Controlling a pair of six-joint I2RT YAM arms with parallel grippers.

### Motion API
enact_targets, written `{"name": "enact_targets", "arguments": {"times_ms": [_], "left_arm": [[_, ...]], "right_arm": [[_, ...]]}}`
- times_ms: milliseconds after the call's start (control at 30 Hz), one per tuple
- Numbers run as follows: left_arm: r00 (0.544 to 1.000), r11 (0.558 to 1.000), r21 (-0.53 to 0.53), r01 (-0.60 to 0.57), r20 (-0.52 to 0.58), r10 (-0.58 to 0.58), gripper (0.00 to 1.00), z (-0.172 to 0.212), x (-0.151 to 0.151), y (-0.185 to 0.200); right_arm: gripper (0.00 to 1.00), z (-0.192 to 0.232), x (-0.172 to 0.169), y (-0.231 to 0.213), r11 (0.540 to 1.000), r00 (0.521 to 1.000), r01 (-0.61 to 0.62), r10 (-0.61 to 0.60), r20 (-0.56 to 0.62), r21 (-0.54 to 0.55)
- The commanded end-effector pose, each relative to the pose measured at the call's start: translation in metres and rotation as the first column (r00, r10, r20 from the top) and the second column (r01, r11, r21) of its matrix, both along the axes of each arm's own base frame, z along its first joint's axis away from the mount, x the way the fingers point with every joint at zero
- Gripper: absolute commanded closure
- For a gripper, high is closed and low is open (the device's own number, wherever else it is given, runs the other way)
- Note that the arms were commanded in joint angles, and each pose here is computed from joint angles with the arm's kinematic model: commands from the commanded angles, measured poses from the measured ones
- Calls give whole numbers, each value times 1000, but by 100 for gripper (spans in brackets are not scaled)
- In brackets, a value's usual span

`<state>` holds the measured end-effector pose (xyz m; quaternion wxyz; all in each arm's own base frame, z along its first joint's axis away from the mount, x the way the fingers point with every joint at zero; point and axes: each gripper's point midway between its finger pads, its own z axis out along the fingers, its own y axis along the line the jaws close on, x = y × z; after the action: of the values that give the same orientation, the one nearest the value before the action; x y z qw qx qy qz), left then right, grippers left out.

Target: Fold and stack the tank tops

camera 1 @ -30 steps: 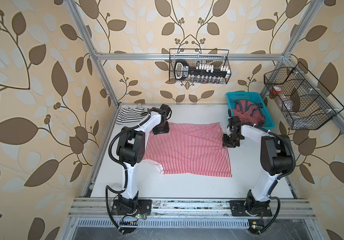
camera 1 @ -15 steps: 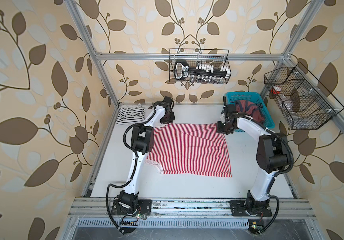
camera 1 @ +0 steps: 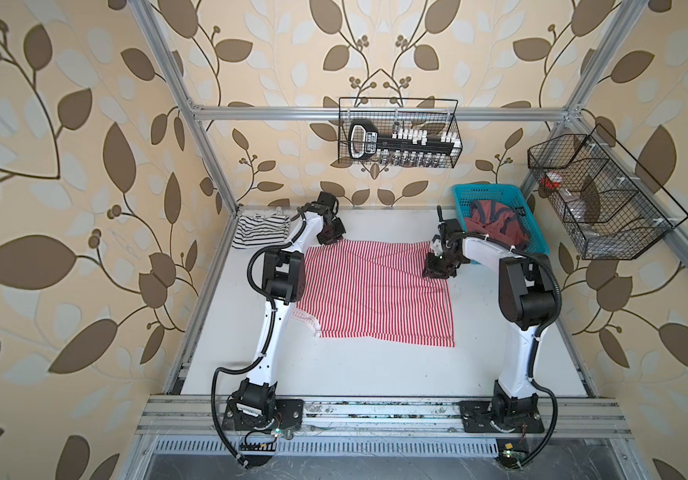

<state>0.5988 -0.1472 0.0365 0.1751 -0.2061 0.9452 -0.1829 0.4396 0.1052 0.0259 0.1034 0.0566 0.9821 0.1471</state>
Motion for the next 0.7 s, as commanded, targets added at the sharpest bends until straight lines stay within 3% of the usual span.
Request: {"name": "enact_targets", "arguments": {"times_ms": [0, 233, 433, 533, 667], "left_arm": [[991, 991, -16, -130, -26, 129, 79, -24, 14, 29], [982, 979, -111, -172, 56, 179, 80, -4, 39, 39], [977, 976, -170, -140, 137, 164, 70, 35, 50, 37], [969, 980, -176, -93, 211, 130, 67, 75, 51, 34], [951, 994, -104, -45, 299, 75, 61, 147, 32, 41]], "right_arm": [[66, -23, 0, 1, 1000, 998, 4, -5, -55, -1], [63, -24, 31, 3, 999, 998, 31, -31, -48, 7], [65, -18, 50, 2, 998, 998, 52, -51, -45, 22], [65, 1, 52, 7, 998, 999, 46, -46, 2, 52], [62, 43, 47, 16, 994, 994, 25, -36, 106, 106]]}}
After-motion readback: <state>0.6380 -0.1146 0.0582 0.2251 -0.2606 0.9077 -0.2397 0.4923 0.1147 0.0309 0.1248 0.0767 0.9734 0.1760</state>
